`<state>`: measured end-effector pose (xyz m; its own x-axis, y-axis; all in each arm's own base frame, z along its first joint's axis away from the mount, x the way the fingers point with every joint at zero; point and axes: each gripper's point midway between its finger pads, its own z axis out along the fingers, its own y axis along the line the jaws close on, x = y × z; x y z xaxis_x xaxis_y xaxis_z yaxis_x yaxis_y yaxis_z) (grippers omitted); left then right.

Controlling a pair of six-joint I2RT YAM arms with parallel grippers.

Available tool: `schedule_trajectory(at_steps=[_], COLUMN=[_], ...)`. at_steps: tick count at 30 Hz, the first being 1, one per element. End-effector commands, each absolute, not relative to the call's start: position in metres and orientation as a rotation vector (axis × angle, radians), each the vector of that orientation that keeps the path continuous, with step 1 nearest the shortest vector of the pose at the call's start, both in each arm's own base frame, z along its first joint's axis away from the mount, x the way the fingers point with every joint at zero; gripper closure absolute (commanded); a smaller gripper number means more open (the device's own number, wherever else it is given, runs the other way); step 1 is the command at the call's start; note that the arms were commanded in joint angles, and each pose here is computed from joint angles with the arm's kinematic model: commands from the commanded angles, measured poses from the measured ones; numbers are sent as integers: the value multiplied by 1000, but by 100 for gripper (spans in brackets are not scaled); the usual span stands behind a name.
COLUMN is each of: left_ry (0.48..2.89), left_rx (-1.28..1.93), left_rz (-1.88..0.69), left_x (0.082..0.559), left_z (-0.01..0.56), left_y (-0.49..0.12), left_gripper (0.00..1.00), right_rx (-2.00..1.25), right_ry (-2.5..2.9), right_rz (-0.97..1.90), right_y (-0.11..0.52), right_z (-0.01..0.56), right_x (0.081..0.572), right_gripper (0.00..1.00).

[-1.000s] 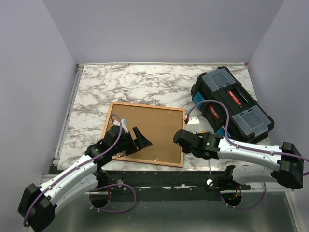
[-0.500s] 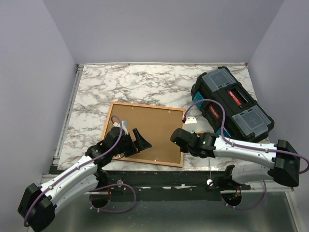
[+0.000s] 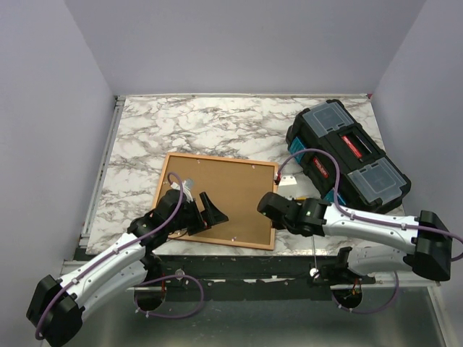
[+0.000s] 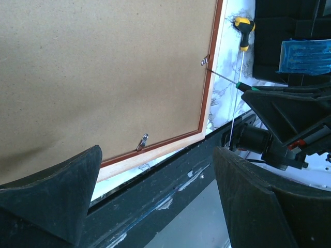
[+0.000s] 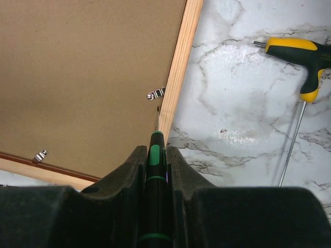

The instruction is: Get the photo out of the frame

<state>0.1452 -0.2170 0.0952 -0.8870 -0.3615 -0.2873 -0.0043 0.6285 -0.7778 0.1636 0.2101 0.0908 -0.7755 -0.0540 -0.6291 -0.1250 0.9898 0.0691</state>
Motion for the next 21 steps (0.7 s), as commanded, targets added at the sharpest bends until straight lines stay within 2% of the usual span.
schedule_trajectory(at_steps=[1, 21], left_ry=[2425, 2467], left_rx=[-267, -296], left_rz=[-1208, -1144], left_x=[142, 135], left_z=[105, 90], left_y=[-222, -211], left_gripper=[9, 9], right_rx=[-126, -148], right_ry=[2429, 2350], right_rz=[77, -71], right_y=[209, 206], right_z=[89, 87], right_x=[173, 194], right_gripper=[99, 99])
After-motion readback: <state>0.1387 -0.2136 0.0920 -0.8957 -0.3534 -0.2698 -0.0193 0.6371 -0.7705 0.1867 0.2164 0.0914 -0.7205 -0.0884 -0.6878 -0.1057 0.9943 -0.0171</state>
